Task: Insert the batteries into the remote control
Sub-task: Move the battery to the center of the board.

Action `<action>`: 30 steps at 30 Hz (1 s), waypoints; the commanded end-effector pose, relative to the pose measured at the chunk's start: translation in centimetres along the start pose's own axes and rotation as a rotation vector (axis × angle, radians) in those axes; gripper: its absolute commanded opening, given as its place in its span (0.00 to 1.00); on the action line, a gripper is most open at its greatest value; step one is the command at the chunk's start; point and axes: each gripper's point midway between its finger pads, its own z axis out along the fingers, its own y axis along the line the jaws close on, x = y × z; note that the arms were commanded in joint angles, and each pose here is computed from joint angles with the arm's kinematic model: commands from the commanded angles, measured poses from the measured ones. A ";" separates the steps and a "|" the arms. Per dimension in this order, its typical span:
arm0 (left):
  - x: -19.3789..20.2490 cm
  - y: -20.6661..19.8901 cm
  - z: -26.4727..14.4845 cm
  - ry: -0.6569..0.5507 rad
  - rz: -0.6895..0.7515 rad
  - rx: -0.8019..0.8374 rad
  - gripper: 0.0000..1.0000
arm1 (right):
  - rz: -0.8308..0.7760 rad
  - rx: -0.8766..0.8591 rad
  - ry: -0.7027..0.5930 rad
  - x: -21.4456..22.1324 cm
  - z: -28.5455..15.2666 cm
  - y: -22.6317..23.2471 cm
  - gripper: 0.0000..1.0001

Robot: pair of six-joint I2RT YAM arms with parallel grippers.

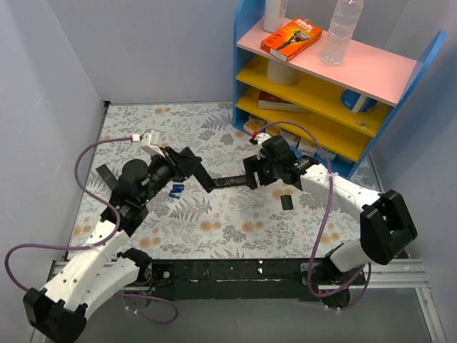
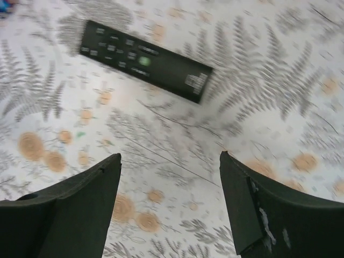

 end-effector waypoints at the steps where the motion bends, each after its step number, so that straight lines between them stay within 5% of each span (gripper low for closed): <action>1: -4.4 -0.7 -2.8 -0.159 0.026 -0.061 0.00 | -0.170 -0.221 -0.114 -3.7 1.3 7.7 0.78; 15: -9.8 -2.2 -10.9 -0.368 0.061 -0.152 0.00 | -0.466 -0.476 -0.161 -4.6 8.9 23.3 0.59; 30: -10.3 -1.9 -13.6 -0.386 0.065 -0.204 0.00 | -0.571 -0.450 -0.148 -3.7 14.2 27.1 0.60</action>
